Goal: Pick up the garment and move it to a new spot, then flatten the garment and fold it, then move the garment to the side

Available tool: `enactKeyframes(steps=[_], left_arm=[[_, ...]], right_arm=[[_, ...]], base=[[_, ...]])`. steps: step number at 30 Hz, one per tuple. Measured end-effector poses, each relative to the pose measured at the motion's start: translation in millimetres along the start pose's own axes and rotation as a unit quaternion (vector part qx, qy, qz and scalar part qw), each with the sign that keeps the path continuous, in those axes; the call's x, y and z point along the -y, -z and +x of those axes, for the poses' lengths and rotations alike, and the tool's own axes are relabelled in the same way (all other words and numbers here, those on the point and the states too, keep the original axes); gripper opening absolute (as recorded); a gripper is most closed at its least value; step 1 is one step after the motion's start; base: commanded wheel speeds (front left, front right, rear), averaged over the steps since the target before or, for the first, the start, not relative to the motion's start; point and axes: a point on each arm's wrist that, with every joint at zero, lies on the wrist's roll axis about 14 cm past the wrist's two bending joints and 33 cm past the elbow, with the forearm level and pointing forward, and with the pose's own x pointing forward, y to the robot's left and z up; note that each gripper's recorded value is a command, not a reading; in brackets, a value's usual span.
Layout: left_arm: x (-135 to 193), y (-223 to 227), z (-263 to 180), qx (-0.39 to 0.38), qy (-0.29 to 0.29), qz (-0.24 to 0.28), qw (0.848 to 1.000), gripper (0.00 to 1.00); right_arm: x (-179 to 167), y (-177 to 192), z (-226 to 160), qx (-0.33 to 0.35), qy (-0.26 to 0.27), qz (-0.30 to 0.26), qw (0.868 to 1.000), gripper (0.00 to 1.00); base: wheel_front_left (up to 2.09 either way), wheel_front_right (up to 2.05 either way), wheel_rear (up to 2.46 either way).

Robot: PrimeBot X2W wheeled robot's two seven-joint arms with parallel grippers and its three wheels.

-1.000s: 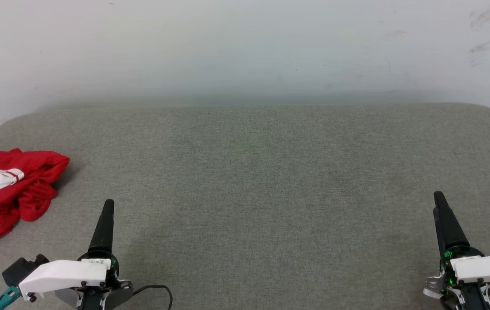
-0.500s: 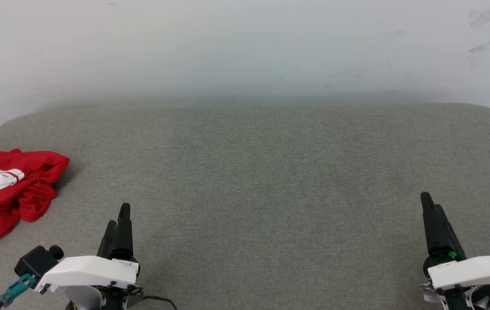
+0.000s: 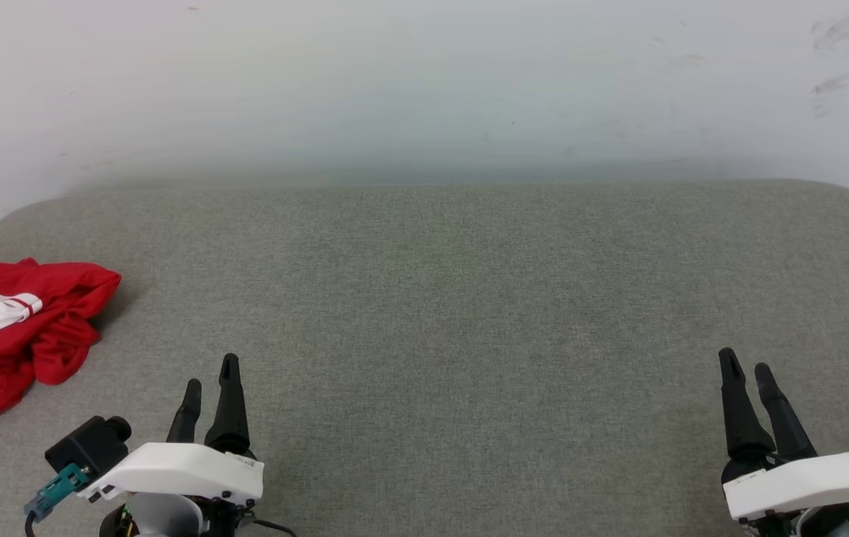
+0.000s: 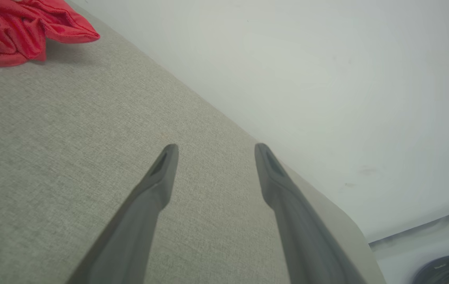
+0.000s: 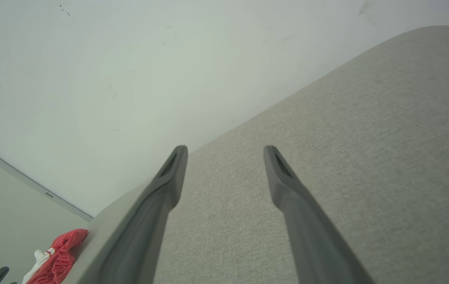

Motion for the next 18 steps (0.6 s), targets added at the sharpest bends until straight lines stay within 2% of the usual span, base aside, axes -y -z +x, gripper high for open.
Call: enactKeyframes(steps=[18], left_arm=[[7.8, -3.5, -3.9, 0.025, 0.009, 0.123, 0.992, 1.00]], right_arm=[[-12.0, -4.1, -1.9, 0.015, -0.025, -0.116, 0.993, 1.00]], base=[[0.00, 0.00, 0.00]])
